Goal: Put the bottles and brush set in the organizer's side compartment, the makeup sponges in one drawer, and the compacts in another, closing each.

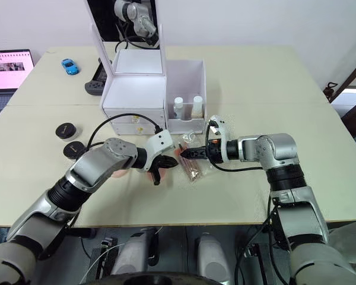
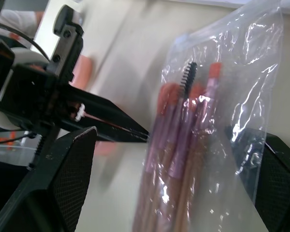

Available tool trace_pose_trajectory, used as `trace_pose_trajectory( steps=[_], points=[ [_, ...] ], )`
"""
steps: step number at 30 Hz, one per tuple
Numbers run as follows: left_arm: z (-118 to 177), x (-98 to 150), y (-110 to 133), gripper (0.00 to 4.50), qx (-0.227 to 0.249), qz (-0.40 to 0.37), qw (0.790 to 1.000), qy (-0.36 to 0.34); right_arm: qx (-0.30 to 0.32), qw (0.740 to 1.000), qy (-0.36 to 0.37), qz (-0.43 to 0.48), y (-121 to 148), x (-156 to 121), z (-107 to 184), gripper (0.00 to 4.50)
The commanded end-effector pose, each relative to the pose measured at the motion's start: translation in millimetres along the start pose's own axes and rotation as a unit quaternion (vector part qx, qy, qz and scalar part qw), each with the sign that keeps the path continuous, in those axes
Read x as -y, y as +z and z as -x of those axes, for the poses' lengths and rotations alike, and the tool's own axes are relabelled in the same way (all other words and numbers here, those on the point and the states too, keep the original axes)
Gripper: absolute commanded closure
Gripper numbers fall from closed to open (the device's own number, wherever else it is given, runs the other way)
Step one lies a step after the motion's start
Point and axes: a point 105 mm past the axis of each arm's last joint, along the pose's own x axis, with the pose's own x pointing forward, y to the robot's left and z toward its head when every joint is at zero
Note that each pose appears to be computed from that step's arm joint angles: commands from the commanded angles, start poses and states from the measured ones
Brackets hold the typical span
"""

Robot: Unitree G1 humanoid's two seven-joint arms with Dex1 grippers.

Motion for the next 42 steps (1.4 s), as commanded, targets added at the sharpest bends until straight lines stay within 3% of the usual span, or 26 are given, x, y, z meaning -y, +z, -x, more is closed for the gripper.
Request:
trace_pose_trajectory(
  steps=[1, 4, 6, 8, 13, 14, 15, 22, 26, 30, 33, 35, 38, 42],
  points=[
    [2, 3, 4, 4.45, 0.011, 0.0, 1.0, 0.002, -0.028, 0.999, 0.006, -0.016, -13, 5, -10, 0.0],
    [2, 3, 3, 4.45, 0.012, 0.003, 1.0, 0.004, -0.031, 0.999, 0.016, -0.027, -14, 6, -9, 0.0],
    [2, 2, 3, 4.5, 0.013, 0.005, 1.0, 0.004, -0.042, 0.999, 0.018, -0.028, -19, 7, -8, 0.54],
    [2, 2, 3, 4.5, 0.014, 0.005, 1.0, 0.004, -0.054, 0.998, 0.021, -0.028, -24, 7, -8, 1.33],
    [2, 2, 4, 4.5, 0.016, 0.004, 1.0, 0.003, -0.059, 0.998, 0.012, -0.029, -27, 10, -5, 3.91],
    [2, 2, 4, 4.5, 0.016, 0.003, 1.0, 0.002, -0.052, 0.998, 0.009, -0.03, -25, 11, -3, 4.32],
    [2, 1, 4, 4.5, 0.016, 0.003, 1.0, 0.003, -0.045, 0.998, 0.006, -0.031, -23, 11, 0, 4.46],
    [14, -9, 12, 4.5, 0.037, 0.01, 0.999, 0.028, 0.016, 1.0, -0.005, -0.008, -7, -3, 29, 4.46],
    [36, -5, 41, 4.5, 0.112, 0.033, 0.993, -0.008, 0.044, 0.998, -0.021, 0.036, -6, -23, 46, 4.46],
    [68, 9, 58, 4.5, 0.166, -0.001, 0.984, -0.065, 0.117, 0.985, 0.009, 0.13, 19, -69, 67, 4.46],
    [93, 9, 70, 4.5, 0.214, -0.024, 0.973, -0.077, 0.198, 0.95, -0.023, 0.242, 51, -97, 85, 4.46],
    [106, 4, 74, 4.5, 0.237, -0.025, 0.968, -0.071, 0.25, 0.909, -0.052, 0.329, 72, -113, 96, 4.46],
    [120, -5, 79, 4.5, 0.273, -0.028, 0.96, -0.056, 0.263, 0.876, -0.083, 0.397, 90, -120, 100, 4.46],
    [137, -23, 80, 4.5, 0.305, -0.021, 0.952, -0.014, 0.27, 0.795, -0.124, 0.529, 137, -122, 99, 4.46]
  ],
)
